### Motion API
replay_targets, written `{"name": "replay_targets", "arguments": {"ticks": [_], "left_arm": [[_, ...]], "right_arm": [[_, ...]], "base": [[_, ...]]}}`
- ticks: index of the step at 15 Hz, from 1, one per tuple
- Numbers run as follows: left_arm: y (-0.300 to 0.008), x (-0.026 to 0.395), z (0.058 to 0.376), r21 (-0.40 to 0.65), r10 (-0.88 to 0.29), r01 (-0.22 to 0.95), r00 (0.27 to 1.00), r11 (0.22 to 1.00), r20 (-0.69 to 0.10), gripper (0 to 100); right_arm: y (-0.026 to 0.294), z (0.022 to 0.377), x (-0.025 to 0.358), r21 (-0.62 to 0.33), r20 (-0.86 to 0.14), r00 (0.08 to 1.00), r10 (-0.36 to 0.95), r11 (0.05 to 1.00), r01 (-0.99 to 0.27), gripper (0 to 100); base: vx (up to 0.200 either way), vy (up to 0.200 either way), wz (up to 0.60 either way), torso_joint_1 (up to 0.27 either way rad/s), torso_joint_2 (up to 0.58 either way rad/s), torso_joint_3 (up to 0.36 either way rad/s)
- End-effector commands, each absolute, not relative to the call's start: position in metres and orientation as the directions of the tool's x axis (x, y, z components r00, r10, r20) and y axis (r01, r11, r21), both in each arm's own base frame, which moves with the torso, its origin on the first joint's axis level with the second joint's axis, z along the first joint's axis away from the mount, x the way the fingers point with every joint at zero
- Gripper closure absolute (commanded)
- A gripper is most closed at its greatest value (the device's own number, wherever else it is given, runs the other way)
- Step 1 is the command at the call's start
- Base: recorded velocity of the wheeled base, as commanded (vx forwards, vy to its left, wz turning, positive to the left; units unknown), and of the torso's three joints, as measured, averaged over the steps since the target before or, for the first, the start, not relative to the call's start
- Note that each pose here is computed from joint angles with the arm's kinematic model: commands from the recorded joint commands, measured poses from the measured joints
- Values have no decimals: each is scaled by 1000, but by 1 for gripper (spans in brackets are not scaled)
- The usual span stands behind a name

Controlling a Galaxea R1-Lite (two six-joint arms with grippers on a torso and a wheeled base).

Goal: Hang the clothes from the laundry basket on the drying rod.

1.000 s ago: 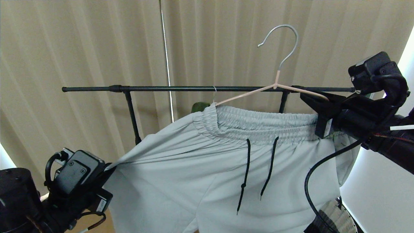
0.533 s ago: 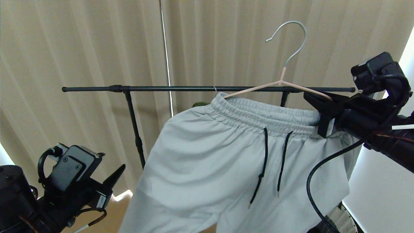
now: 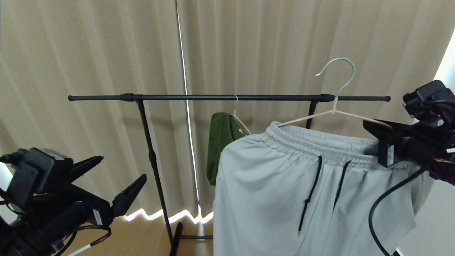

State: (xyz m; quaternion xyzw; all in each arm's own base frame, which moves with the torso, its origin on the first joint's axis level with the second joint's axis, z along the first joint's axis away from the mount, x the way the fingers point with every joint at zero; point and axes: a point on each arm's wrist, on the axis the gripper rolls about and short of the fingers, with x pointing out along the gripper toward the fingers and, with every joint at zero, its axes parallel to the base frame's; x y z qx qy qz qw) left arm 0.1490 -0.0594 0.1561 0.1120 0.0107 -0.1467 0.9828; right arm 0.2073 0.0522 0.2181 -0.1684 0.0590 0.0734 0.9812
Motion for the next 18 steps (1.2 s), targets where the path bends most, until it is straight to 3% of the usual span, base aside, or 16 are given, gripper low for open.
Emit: {"name": "replay_targets", "arguments": {"ticks": [1, 2, 5, 7, 12, 18], "left_arm": [[-59, 149, 171, 138, -309, 304, 951, 943, 15, 0], [-61, 153, 177, 84, -326, 323, 944, 943, 38, 0], [-65, 161, 180, 60, -342, 340, 939, 939, 40, 0], [-65, 162, 172, 60, -343, 342, 939, 938, 0, 0], [-63, 178, 154, 72, -299, 306, 950, 949, -92, 0], [-62, 177, 152, 65, -326, 330, 943, 942, -71, 0]], "right_arm": [[26, 219, 178, -326, -181, 983, 23, 942, -83, 100], [16, 218, 168, -331, -226, 974, -26, 942, -52, 100], [-1, 221, 144, -351, -264, 950, -167, 934, 67, 100], [-13, 223, 142, -407, -265, 922, -281, 900, 157, 100], [-24, 214, 155, -453, -309, 860, -405, 858, 242, 100], [-24, 213, 161, -454, -316, 855, -411, 857, 244, 100]], "base": [[0, 0, 0, 0, 0, 0], [0, 0, 0, 0, 0, 0], [0, 0, 0, 0, 0, 0], [0, 0, 0, 0, 0, 0], [0, 0, 0, 0, 0, 0], [33, 0, 0, 0, 0, 0]]}}
